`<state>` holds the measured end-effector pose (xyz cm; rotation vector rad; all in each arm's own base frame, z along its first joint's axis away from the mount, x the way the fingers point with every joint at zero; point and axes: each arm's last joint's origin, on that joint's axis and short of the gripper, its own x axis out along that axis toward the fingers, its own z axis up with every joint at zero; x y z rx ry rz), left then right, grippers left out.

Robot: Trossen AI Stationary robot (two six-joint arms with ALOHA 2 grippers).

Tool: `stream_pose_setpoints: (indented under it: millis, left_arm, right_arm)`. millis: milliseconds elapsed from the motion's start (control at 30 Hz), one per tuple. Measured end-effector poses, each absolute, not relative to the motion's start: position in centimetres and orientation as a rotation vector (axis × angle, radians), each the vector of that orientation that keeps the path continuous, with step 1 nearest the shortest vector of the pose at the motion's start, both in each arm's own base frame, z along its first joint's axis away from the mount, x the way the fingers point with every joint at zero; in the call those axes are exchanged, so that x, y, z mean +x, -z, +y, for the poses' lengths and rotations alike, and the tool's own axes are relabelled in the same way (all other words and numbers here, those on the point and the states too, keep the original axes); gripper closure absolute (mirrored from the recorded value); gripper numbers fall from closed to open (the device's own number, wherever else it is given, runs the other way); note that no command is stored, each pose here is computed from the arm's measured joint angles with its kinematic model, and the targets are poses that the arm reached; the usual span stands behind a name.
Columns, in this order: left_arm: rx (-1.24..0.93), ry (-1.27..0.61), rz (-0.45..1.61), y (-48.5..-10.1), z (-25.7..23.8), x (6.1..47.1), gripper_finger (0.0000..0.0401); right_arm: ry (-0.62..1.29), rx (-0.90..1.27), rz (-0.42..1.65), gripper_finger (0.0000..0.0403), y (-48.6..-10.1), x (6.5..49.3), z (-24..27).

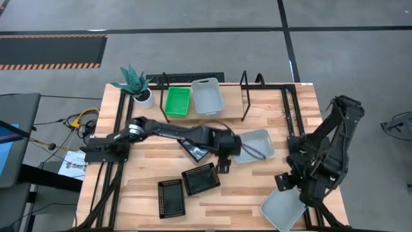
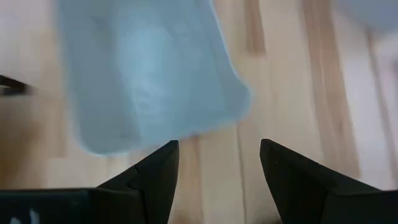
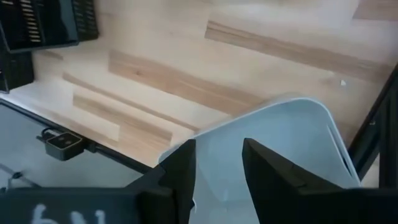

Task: Stack baskets on shelf by color
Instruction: Stack the top gray bin on top of the gray bin on the shelf

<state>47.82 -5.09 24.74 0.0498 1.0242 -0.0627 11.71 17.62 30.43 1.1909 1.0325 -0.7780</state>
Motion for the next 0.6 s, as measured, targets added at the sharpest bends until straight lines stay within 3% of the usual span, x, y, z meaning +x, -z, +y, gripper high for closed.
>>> stream_pose_setpoints:
  millis: [133, 400, 600]
  left_arm:
    - [0.13, 0.091, 1.057, -22.7, -6.7, 48.3, 0.0189]
    - [0.28, 0.072, 1.073, -23.0, -7.4, 47.8, 0.0189]
    - [0.114, 0.058, 0.758, -28.0, -6.6, 48.7, 0.0189]
  right_arm:
    - [0.784, 1.178, 1.036, 0.0251, -30.1, 11.8, 18.0]
    - [0.791, 1.169, 1.035, 0.0255, -30.0, 11.9, 18.1]
    - [0.808, 1.146, 1.035, 0.0257, -29.9, 11.8, 17.9]
